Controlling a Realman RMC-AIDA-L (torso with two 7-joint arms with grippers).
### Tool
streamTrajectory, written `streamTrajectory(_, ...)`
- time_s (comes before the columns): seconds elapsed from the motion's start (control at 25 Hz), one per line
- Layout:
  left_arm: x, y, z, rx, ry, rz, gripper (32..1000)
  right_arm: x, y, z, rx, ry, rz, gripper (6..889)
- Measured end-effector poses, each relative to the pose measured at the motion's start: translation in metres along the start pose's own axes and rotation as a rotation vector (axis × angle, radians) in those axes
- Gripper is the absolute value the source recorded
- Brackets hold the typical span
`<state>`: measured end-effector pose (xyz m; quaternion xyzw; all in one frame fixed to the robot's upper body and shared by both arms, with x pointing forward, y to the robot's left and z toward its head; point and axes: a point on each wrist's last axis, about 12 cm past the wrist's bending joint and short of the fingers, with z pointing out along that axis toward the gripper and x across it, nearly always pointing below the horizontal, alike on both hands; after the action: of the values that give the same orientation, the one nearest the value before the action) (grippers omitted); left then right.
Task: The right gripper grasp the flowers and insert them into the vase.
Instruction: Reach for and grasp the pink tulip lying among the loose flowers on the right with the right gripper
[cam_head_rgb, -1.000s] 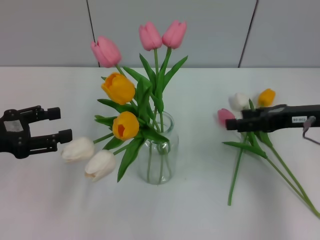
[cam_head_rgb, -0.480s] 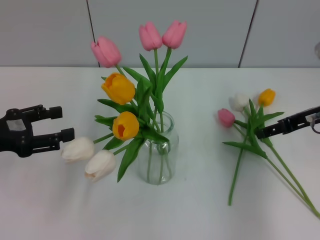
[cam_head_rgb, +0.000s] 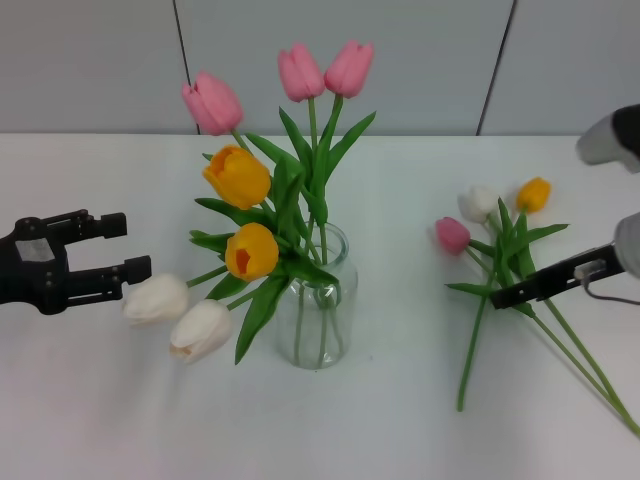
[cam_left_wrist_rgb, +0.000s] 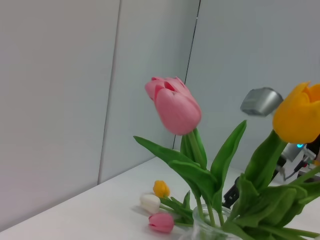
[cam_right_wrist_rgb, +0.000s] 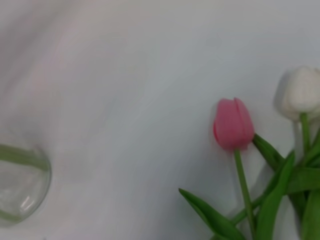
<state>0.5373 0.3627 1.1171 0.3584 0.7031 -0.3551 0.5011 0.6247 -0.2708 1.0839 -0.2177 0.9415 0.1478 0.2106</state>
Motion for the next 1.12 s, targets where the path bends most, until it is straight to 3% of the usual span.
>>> streamTrajectory(0.28, 0.0002, 0.0, 0.003, 0.001, -0.002, -0.001, 814, 0.002, 0.011, 0.019, 0.027, -0.011, -0.013, 797)
streamTrajectory(1.12, 0.003, -0.002, 0.004, -0.003, 0.001, -0.006, 814, 0.021, 0.0, 0.027, 0.082, -0.02, 0.031, 738)
